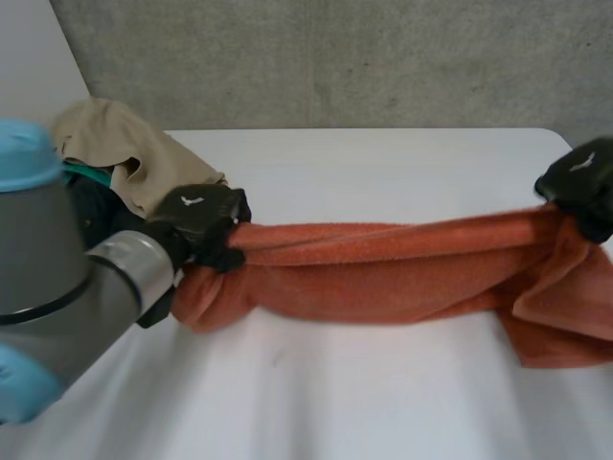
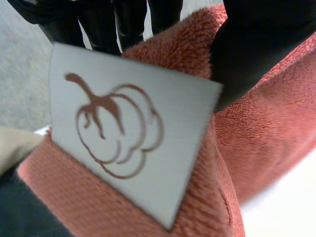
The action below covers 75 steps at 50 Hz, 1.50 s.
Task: Fold the laundry.
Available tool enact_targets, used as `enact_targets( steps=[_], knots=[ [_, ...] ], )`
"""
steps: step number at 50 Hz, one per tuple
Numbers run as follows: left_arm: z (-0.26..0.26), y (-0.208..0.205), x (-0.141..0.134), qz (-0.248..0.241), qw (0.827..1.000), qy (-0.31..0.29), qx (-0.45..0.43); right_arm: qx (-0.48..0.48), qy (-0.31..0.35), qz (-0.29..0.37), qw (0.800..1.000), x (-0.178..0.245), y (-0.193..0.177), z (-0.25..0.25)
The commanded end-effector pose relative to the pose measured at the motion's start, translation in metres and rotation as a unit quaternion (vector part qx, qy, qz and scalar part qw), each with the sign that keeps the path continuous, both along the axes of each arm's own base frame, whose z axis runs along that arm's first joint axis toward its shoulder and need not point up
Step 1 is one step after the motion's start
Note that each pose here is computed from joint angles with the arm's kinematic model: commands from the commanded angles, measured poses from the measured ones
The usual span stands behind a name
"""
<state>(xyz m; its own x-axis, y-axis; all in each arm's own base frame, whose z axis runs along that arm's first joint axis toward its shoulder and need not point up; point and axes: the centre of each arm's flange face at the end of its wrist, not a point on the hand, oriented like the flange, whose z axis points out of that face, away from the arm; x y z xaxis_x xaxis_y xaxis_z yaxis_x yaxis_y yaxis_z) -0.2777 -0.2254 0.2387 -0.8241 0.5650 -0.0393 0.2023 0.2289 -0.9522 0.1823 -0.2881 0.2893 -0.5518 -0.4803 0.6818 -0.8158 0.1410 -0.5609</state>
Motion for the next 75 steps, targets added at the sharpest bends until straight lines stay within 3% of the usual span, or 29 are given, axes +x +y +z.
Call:
enact_targets(
  steps=[1, 3, 6, 7, 8, 10, 11, 14, 17, 21, 22, 28, 32, 36, 41, 45, 49, 53, 56, 61, 68, 75],
  knots=[
    [-0.009, -0.052, -0.034, -0.024, 0.996, -0.04, -0.081, -0.029, -0.006, -0.023, 0.999, 0.007, -0.057, -0.035],
    [0.011, -0.063, -0.045, -0.028, 0.991, -0.028, -0.131, -0.123, -0.018, -0.048, 0.991, 0.006, -0.079, -0.008],
    [0.069, -0.085, -0.058, -0.018, 0.969, 0.019, -0.247, -0.237, -0.047, -0.072, 0.968, 0.007, -0.097, 0.03],
    [0.085, -0.088, -0.06, -0.015, 0.96, 0.035, -0.276, -0.311, -0.072, -0.077, 0.944, 0.008, -0.106, 0.057],
    [0.113, -0.092, -0.063, -0.009, 0.941, 0.063, -0.333, -0.347, -0.085, -0.075, 0.931, 0.009, -0.108, 0.071],
    [0.139, -0.093, -0.064, -0.001, 0.919, 0.093, -0.383, -0.412, -0.106, -0.068, 0.903, 0.01, -0.107, 0.096],
    [0.157, -0.094, -0.064, 0.006, 0.901, 0.114, -0.419, -0.463, -0.118, -0.063, 0.876, 0.01, -0.103, 0.118],
    [0.174, -0.089, -0.064, 0.009, 0.882, 0.135, -0.452, -0.494, -0.123, -0.044, 0.86, 0.012, -0.097, 0.131],
    [0.167, -0.084, -0.063, 0.011, 0.893, 0.126, -0.431, -0.479, -0.121, 0.001, 0.869, 0.018, -0.09, 0.124],
    [0.131, -0.08, -0.056, 0.015, 0.926, 0.088, -0.367, -0.408, -0.107, 0.054, 0.905, 0.024, -0.081, 0.097],
    [0.113, -0.077, -0.054, 0.012, 0.938, 0.071, -0.339, -0.367, -0.101, 0.071, 0.922, 0.025, -0.076, 0.084],
    [0.038, -0.061, -0.045, -0.005, 0.971, 0.012, -0.238, -0.179, -0.057, 0.1, 0.977, 0.004, -0.068, 0.018],
    [-0.006, -0.047, -0.041, -0.016, 0.983, -0.021, -0.181, -0.082, 0.0, 0.134, 0.988, 0.005, -0.054, -0.031],
    [-0.038, -0.041, -0.036, -0.02, 0.989, -0.043, -0.139, -0.021, 0.036, 0.149, 0.988, 0.004, -0.046, -0.072],
    [-0.062, -0.039, -0.04, -0.027, 0.992, -0.057, -0.112, 0.04, 0.035, 0.151, 0.987, 0.005, -0.05, -0.122],
    [-0.063, -0.041, -0.038, -0.022, 0.992, -0.058, -0.111, 0.016, 0.002, 0.128, 0.992, 0.008, -0.058, -0.125],
    [-0.058, -0.041, -0.037, -0.02, 0.992, -0.056, -0.115, -0.004, -0.081, 0.079, 0.994, 0.007, -0.062, -0.118],
    [-0.044, -0.039, -0.034, -0.016, 0.991, -0.044, -0.128, -0.009, -0.197, 0.021, 0.98, -0.001, -0.049, -0.093],
    [-0.039, -0.038, -0.034, -0.012, 0.991, -0.033, -0.128, -0.004, -0.244, -0.023, 0.969, -0.014, -0.047, -0.087],
    [-0.036, -0.037, -0.034, -0.009, 0.993, -0.009, -0.115, 0.057, -0.327, -0.129, 0.935, -0.045, -0.037, -0.095],
    [-0.036, -0.037, -0.034, -0.008, 0.994, -0.005, -0.113, 0.152, -0.338, -0.175, 0.912, -0.047, -0.006, -0.116],
    [-0.037, -0.039, -0.034, -0.007, 0.994, -0.005, -0.112, 0.143, -0.336, -0.167, 0.916, -0.044, 0.001, -0.132]
  ],
)
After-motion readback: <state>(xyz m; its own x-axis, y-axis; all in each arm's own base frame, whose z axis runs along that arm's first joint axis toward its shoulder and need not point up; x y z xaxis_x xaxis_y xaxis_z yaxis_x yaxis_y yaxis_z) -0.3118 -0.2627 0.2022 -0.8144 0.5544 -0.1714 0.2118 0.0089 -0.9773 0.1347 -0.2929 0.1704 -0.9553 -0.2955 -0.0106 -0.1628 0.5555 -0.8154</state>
